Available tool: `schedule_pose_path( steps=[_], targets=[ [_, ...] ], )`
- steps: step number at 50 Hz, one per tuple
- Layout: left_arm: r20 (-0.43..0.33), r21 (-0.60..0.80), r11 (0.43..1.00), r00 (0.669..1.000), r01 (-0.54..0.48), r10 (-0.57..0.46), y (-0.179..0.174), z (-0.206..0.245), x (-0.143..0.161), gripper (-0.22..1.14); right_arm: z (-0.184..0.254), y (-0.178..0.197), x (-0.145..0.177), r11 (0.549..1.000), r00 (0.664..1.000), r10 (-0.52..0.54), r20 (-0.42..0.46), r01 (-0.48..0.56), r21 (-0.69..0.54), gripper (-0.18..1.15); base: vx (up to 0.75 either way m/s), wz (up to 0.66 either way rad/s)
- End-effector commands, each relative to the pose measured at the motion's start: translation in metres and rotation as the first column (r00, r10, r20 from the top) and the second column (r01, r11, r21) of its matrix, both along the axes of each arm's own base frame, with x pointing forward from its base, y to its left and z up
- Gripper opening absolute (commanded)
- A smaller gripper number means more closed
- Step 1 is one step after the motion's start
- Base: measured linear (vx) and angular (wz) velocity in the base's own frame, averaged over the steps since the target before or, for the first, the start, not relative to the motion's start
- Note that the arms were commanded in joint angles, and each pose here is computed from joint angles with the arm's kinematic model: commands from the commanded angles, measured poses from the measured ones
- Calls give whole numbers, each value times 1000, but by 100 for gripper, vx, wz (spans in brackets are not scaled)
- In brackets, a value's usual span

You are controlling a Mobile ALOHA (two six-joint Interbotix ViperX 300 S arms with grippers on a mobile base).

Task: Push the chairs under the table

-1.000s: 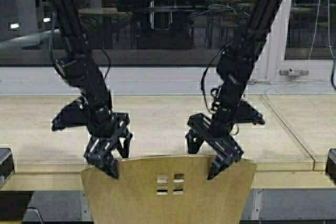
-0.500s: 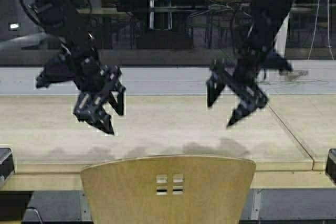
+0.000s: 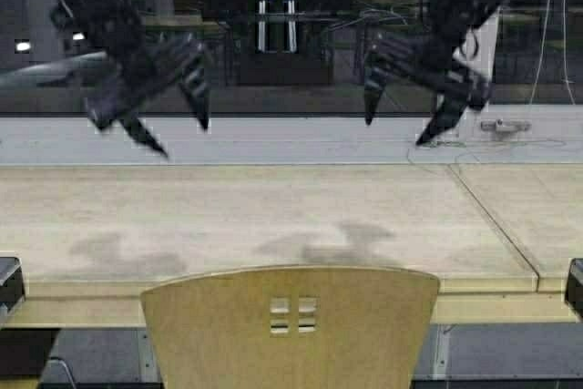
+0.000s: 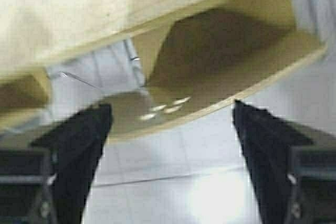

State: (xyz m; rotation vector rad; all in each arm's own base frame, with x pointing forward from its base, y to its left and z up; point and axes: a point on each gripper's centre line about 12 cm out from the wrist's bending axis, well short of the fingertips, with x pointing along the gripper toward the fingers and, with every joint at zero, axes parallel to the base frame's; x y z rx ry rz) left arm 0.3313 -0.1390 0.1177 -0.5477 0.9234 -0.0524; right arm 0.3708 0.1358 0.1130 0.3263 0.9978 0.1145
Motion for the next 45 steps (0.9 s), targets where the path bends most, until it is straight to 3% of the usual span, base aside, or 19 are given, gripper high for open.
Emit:
schedule_pose_path(
  steps=[1, 12, 24, 39, 45],
  targets=[
    [116, 174, 964, 968, 199, -221, 0, 23, -3, 92, 41, 3, 2, 989, 978, 132, 159, -121, -81, 100, -8, 0],
    [123, 404, 832, 879, 380, -461, 3, 19, -6, 92, 57, 2, 1, 950, 927, 277, 254, -225, -215, 99, -13, 4],
    [166, 420, 835, 874, 357, -457, 3, 30, 5, 92, 69, 7, 7, 948, 907, 288, 307, -226, -223, 99, -19, 15],
    [146, 442, 826, 881, 350, -451, 13, 25, 22, 92, 52, 5, 2, 937, 917, 310, 251, -250, -244, 99, -18, 34],
    [174, 428, 838, 879, 338, -443, 10, 39, 22, 92, 52, 9, 0, 934, 914, 320, 248, -261, -243, 99, -23, 32]
  ],
)
